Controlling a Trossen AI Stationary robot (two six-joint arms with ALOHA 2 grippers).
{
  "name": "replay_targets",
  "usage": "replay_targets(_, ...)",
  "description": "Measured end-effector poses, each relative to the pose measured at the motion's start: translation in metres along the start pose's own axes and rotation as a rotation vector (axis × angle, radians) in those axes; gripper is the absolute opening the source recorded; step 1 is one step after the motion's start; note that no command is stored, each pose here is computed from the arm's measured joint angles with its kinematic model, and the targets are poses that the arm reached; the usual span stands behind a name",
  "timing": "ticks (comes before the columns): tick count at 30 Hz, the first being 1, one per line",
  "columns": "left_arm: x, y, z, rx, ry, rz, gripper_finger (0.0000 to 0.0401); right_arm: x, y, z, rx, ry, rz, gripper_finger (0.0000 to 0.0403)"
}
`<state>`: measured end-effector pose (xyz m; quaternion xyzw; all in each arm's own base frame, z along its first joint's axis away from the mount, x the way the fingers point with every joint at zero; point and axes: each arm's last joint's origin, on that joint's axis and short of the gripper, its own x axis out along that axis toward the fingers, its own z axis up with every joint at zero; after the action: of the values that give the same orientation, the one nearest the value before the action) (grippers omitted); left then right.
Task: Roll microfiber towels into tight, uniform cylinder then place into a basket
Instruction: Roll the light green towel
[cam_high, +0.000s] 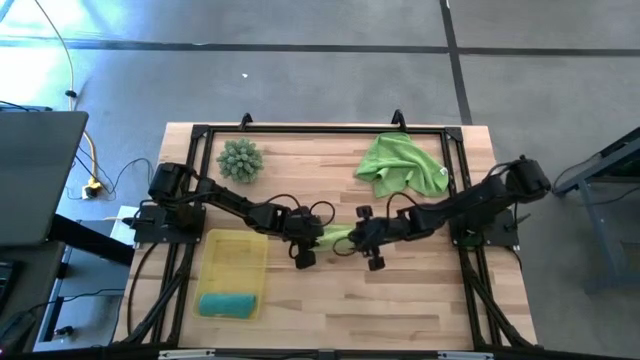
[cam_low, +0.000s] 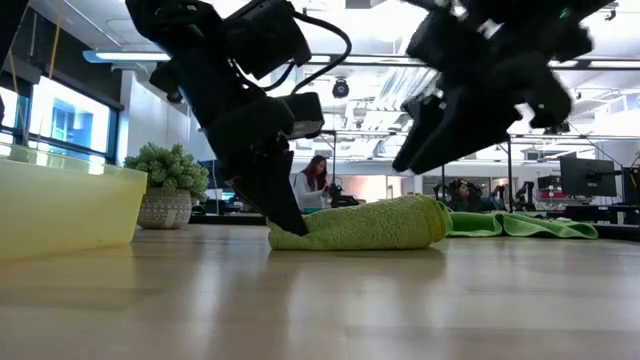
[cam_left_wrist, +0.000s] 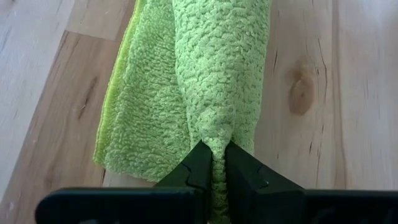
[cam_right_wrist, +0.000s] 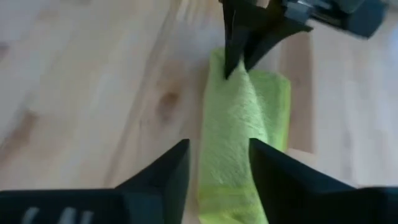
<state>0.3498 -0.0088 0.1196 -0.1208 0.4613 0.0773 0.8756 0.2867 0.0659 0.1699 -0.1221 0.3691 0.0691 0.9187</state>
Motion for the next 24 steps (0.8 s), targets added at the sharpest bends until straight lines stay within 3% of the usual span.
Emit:
replay_targets(6, 0.000, 0.000, 0.000, 0.000, -0.002, 0.002, 0.0021, 0.024, -0.014, -0.017, 0.127, 0.093, 0.007, 0.0193)
replay_targets(12, 0.000, 0.000, 0.000, -0.005, -0.001, 0.008, 0.0021, 0.032, -0.005, -0.019, 0.247, 0.089, 0.215, 0.0178)
replay_targets(15, 0.000, 0.002, 0.000, -0.010, 0.000, 0.020, 0.0021, 0.031, 0.008, -0.014, 0.251, 0.057, 0.283, 0.0163)
replay_targets(20, 0.000, 0.000, 0.000, -0.009, 0.004, 0.010, 0.0021, 0.028, 0.019, -0.018, 0.221, 0.119, 0.233, 0.0145)
replay_targets(24, 0.000, -0.003, -0.002, -0.038, 0.010, 0.002, 0.0021, 0.020, 0.018, -0.021, 0.269, 0.187, 0.198, 0.0137)
